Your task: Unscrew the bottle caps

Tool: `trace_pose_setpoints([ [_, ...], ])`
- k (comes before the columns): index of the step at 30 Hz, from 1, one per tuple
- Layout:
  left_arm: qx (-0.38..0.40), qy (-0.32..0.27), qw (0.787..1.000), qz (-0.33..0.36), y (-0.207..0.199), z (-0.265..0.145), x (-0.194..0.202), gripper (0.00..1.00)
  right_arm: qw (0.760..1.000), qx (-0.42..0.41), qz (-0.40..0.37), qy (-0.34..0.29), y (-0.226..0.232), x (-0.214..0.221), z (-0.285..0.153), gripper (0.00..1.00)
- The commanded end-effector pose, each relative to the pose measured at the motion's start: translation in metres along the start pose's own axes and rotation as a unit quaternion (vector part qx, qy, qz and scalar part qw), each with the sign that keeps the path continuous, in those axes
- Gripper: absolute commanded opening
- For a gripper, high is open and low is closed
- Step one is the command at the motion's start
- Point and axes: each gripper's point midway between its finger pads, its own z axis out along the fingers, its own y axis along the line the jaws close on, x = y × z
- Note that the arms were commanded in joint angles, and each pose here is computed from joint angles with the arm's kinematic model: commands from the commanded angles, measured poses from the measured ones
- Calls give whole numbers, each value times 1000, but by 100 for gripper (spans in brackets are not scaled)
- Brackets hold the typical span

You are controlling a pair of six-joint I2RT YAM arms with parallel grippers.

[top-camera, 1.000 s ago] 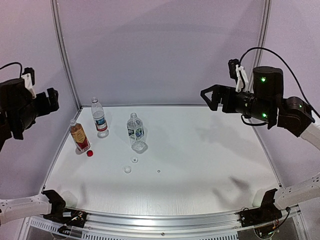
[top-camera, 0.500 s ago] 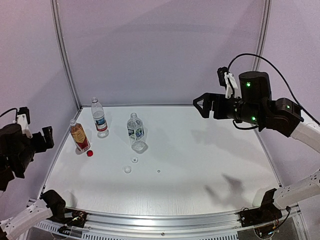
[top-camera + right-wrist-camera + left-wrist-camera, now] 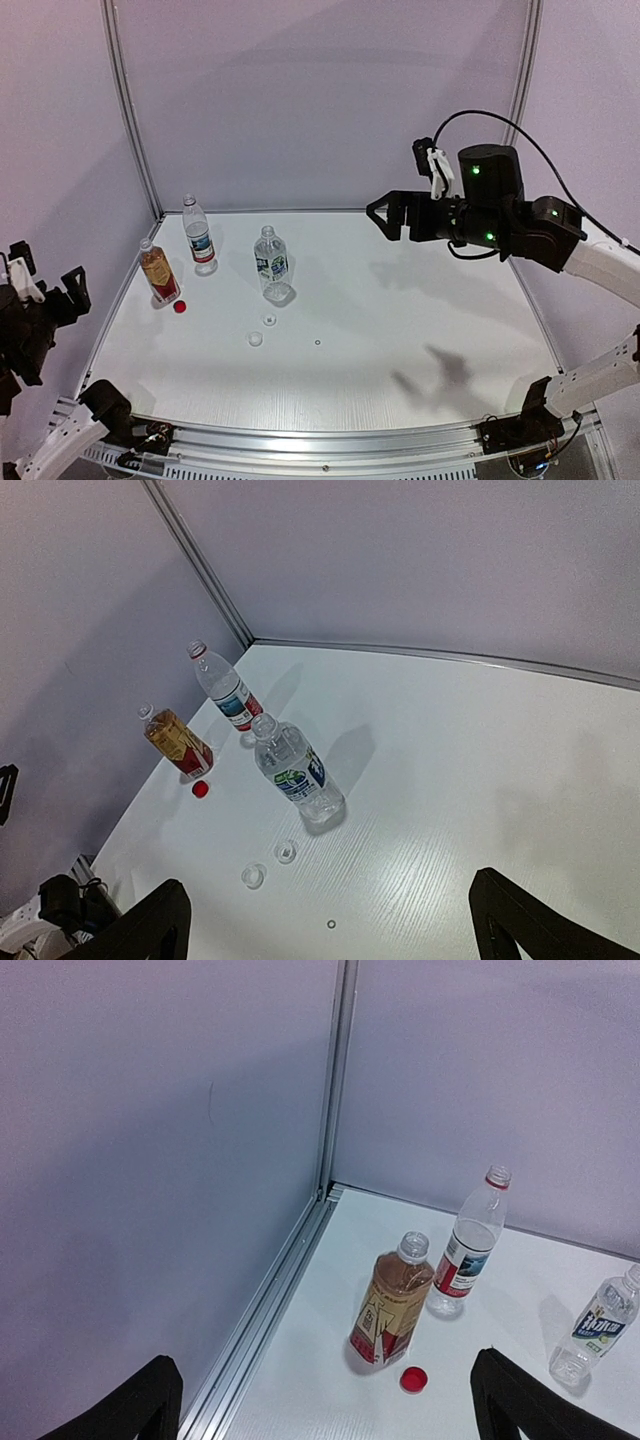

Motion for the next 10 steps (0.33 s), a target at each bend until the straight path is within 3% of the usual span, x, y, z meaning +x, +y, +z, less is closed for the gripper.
trace_pose_setpoints([
  [1,-16,9,1000,-3,5,2,10,99,1000,-19,-7,7,10,1,7,99],
  [10,-15,31,999,13,-5,11,19,99,998,-26,-31,42,13,15,16,99],
])
